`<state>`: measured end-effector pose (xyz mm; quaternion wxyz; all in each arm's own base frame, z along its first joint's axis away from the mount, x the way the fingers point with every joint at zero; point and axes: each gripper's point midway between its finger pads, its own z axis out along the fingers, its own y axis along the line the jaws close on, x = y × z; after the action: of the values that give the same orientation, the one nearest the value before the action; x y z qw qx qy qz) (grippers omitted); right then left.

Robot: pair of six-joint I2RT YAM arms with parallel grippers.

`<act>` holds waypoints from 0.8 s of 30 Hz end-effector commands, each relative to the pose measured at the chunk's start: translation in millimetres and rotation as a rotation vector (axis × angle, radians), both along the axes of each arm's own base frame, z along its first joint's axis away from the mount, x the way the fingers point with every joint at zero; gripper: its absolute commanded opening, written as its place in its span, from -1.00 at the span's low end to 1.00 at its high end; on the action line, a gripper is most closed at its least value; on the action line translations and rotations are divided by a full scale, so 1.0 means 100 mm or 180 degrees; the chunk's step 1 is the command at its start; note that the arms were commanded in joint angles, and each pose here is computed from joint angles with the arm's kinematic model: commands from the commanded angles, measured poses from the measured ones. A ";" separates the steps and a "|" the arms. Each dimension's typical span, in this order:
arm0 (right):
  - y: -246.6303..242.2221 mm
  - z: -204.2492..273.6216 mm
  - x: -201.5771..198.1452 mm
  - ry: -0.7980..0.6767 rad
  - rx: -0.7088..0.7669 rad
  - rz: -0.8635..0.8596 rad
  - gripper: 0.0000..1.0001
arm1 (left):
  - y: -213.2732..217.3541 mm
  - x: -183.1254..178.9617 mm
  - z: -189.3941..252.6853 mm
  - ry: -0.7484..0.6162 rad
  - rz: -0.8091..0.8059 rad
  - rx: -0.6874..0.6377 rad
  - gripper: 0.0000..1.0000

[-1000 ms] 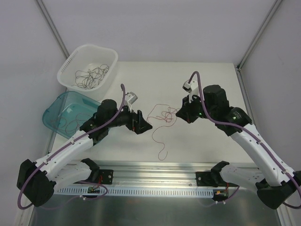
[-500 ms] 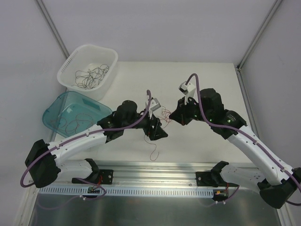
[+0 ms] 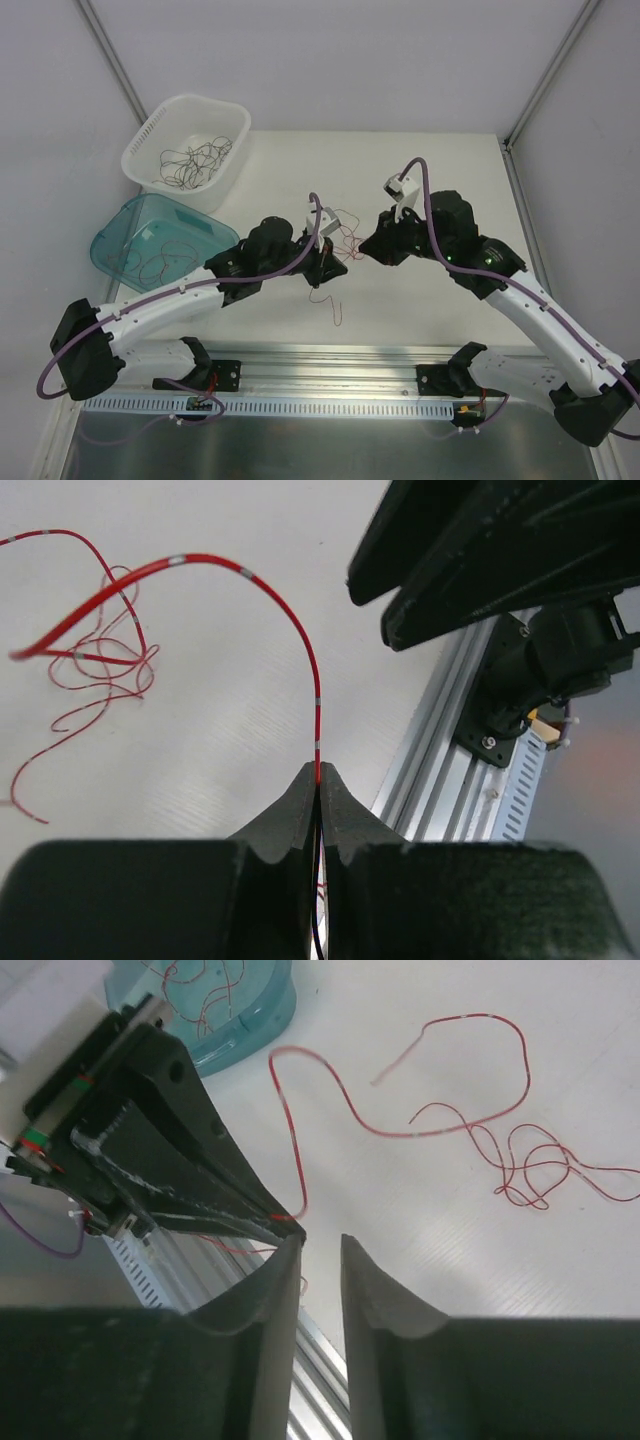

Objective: Untangle the cables

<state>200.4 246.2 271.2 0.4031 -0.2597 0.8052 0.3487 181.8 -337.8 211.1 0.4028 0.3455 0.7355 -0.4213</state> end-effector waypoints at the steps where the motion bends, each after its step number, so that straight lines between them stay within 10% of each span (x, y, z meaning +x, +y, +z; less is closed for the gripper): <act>1: 0.00 0.09 -0.03 -0.0101 0.0077 0.0026 -0.41 | 0.11 0.18 0.35 -0.0177 0.0410 -0.0077 -1.00; 3: -0.02 0.11 -0.04 -0.0139 0.0041 0.0041 0.07 | 0.21 0.29 0.36 -0.0099 0.0630 -0.0011 -1.00; 9: -0.20 0.15 -0.01 -0.0298 -0.0130 -0.0138 0.69 | 0.70 0.59 0.43 0.0032 0.1364 0.0043 -1.00; 24: -0.39 -0.07 -0.04 -0.0316 -0.0332 -0.0279 0.99 | 3.08 1.05 0.29 0.0409 0.3854 0.0387 -1.00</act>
<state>197.1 211.4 260.3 0.4291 -0.2560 0.8192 0.2814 290.5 -63.1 249.8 0.5184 -0.1047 0.8369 -0.1407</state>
